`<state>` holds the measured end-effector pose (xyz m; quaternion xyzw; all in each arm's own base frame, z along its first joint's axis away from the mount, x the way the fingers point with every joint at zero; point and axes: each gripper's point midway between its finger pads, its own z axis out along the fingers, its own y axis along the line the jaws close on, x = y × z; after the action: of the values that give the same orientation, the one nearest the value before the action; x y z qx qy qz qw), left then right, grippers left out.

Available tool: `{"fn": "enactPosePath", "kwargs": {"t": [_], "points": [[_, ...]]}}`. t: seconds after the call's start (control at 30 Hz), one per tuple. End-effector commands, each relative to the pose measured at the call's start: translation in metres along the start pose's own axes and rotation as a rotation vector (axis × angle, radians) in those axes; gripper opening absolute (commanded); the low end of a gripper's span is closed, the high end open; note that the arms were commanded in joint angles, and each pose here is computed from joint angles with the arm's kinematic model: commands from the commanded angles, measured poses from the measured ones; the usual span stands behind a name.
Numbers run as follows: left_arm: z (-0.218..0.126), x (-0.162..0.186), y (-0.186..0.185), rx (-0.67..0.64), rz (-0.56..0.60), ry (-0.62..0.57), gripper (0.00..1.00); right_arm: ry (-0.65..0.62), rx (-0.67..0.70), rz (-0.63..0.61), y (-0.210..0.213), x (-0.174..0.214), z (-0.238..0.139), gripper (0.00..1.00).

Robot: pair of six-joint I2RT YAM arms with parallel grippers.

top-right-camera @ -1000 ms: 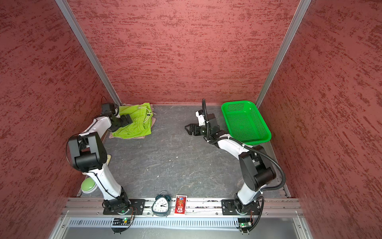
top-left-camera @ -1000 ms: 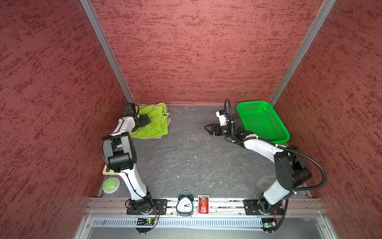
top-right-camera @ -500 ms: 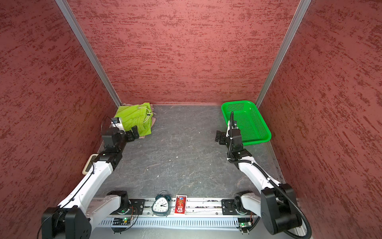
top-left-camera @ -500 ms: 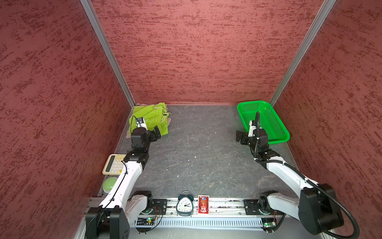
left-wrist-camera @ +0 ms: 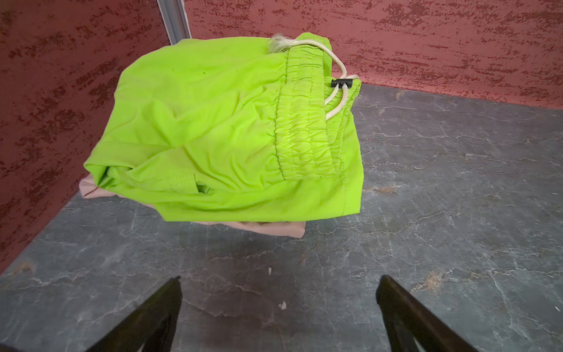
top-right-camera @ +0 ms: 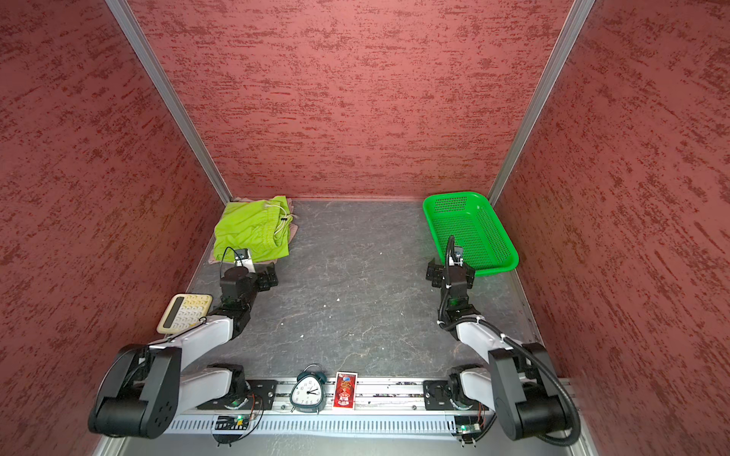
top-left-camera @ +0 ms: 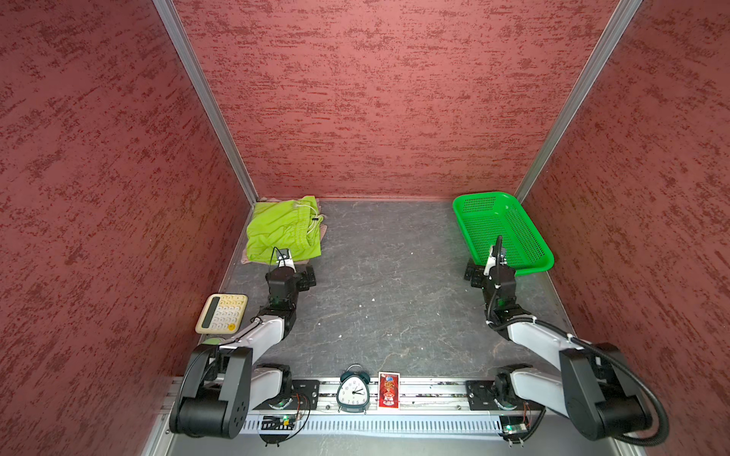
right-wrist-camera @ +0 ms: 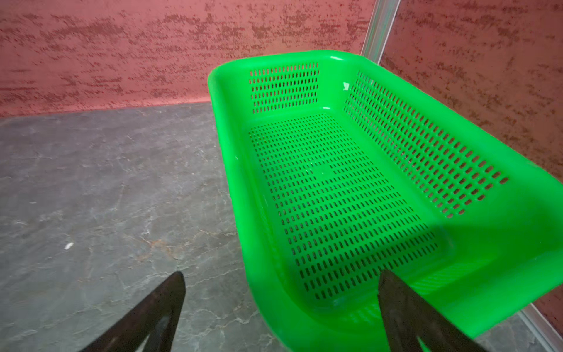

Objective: Fold and stack the shorts

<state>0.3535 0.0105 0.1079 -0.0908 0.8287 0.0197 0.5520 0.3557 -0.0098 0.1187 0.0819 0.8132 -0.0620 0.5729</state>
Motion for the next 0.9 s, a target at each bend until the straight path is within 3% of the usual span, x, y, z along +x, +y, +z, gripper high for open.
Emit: {"fn": "enactPosePath", "kwargs": {"t": [0.0,0.1,0.27,0.37,0.5,0.63,0.7,0.87], "points": [[0.007,-0.040,-0.011,0.076,-0.006,-0.156,0.99,-0.147,-0.067,0.007,0.009,-0.032,0.004,0.99],[0.016,-0.038,-0.013,0.094,0.006,-0.113,0.99,-0.216,-0.100,-0.021,0.013,-0.043,0.006,0.99],[0.021,-0.038,-0.007,0.128,-0.033,-0.086,0.99,-0.265,-0.041,-0.023,-0.001,-0.039,0.016,0.99],[0.021,-0.041,-0.007,0.163,-0.022,-0.108,0.99,-0.247,-0.040,0.049,-0.015,-0.033,0.020,0.99],[0.017,-0.038,-0.005,0.184,-0.009,-0.204,0.99,-0.238,-0.072,0.036,-0.011,-0.026,0.023,0.99],[0.039,-0.028,-0.004,0.177,-0.019,-0.132,0.99,-0.252,-0.074,0.034,-0.011,-0.028,0.022,0.99],[0.040,-0.023,-0.019,0.191,0.056,-0.125,1.00,-0.244,-0.075,0.033,-0.010,-0.026,0.023,0.99],[0.041,-0.021,-0.017,0.193,0.042,-0.113,0.99,-0.245,-0.075,0.033,-0.010,-0.027,0.023,0.99]]}}
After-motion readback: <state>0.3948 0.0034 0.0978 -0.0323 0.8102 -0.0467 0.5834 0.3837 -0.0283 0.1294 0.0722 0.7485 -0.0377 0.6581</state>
